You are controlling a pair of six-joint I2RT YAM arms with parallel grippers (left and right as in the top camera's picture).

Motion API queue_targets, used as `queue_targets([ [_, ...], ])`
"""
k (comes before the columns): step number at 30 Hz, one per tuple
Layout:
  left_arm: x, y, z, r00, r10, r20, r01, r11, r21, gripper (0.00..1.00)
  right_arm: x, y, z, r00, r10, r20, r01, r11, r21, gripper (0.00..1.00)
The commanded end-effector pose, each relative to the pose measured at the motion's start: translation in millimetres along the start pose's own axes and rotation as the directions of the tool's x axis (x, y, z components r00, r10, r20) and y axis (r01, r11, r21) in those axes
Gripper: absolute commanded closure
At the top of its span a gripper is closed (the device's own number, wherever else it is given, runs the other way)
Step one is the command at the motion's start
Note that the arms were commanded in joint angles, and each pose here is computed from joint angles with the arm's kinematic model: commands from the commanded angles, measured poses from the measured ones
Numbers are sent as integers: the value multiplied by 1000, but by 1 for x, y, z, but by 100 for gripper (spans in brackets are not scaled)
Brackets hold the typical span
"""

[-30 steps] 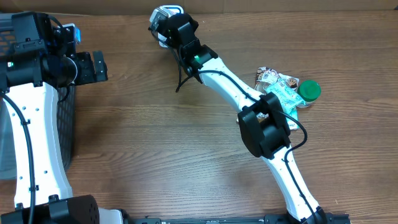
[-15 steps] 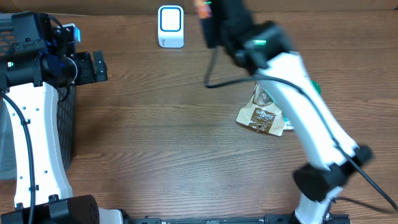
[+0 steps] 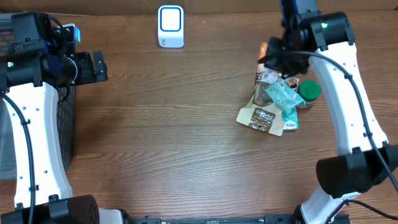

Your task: Scan the item barcode

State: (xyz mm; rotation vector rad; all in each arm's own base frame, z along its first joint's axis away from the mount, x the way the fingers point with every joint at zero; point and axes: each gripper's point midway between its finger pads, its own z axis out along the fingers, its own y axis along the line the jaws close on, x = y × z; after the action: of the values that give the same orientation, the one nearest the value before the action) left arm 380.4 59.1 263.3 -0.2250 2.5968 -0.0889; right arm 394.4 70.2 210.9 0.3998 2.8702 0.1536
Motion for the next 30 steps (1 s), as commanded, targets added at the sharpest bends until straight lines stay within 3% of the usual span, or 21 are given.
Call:
queue_targets([
  [1,-7,-1,-5,1000,20,22,-20,1000,-3,1,12,-21,25,994,73,-84,-71,997,18,96],
  [8,-7,-1,-5,1000,20,22,-20,1000,-3,0,34,-59,66,972,152,-181,-139,987,83,95],
  [12,-7,-1,-5,1000,20,22,-20,1000,-3,1,42,-67,70,963,168,-213,-148,984,104,85],
  [14,-7,-1,-5,1000,20,22,-20,1000,-3,0,45,-69,69,960,168,-224,-146,983,109,64],
  [15,-7,-1,-5,1000,20,22,-20,1000,-3,1,46,-69,68,959,167,-230,-144,983,112,40],
  [16,-7,-1,-5,1000,20,22,-20,1000,-3,0,48,-70,67,957,166,-238,-141,983,115,23],
  [17,-7,0,-5,1000,20,22,-20,1000,-3,0,50,-70,66,955,167,-245,-141,983,119,18],
  [24,-7,-1,-5,1000,20,22,-20,1000,-3,0,48,-67,31,954,166,-248,-140,983,120,17],
  [30,-7,-1,-5,1000,20,22,-20,1000,-3,0,38,-50,-32,986,83,-146,-77,996,45,20],
])
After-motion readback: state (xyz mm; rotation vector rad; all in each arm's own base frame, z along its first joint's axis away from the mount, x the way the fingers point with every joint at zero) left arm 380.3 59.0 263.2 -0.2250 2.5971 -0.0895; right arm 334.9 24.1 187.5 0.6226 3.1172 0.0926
